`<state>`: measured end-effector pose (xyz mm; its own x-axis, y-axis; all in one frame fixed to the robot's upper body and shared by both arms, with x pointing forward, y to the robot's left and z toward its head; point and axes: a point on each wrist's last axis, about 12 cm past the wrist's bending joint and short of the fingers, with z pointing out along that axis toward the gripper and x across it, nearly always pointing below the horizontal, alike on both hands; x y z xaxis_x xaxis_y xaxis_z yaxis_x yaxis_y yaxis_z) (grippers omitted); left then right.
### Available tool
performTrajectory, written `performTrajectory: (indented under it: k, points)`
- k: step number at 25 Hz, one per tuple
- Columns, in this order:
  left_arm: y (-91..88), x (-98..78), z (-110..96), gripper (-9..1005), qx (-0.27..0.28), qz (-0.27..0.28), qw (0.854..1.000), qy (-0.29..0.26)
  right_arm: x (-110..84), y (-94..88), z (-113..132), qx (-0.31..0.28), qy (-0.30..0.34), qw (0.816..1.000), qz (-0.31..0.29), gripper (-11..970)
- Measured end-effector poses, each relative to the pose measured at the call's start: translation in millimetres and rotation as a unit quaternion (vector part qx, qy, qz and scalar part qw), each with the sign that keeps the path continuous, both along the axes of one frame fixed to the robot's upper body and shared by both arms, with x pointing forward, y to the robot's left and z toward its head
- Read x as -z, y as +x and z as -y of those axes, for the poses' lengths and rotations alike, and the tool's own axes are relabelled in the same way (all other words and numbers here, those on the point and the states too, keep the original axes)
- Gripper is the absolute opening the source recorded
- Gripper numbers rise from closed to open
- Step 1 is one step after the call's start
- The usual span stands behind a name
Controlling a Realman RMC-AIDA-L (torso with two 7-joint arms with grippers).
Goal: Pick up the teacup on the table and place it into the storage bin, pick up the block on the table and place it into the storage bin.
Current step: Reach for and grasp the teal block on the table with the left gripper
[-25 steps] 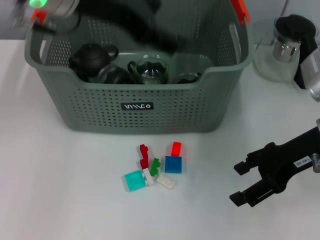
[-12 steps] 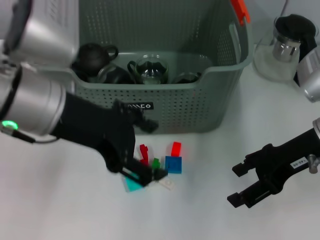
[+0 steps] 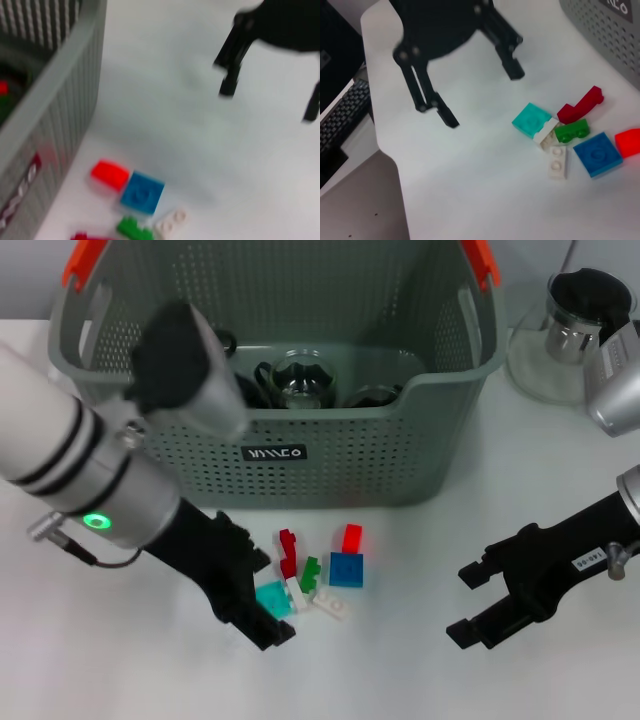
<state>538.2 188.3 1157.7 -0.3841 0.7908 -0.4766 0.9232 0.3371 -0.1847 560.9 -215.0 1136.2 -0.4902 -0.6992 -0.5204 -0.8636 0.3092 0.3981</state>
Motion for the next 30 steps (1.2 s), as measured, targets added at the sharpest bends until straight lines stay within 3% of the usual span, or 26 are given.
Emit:
performTrajectory:
  k: [7,30]
  points:
    - [1.0,20.5,24.9,916,-0.030,0.017,0.995,0.094,-1.1,1.6,-1.1,0.001,0.000,1.000,0.003,944]
    - [-4.0,41.9,54.1,892,-0.057,0.058,0.983,0.162,0.0,2.0,0.7,0.005,-0.001,1.000,0.005,944]
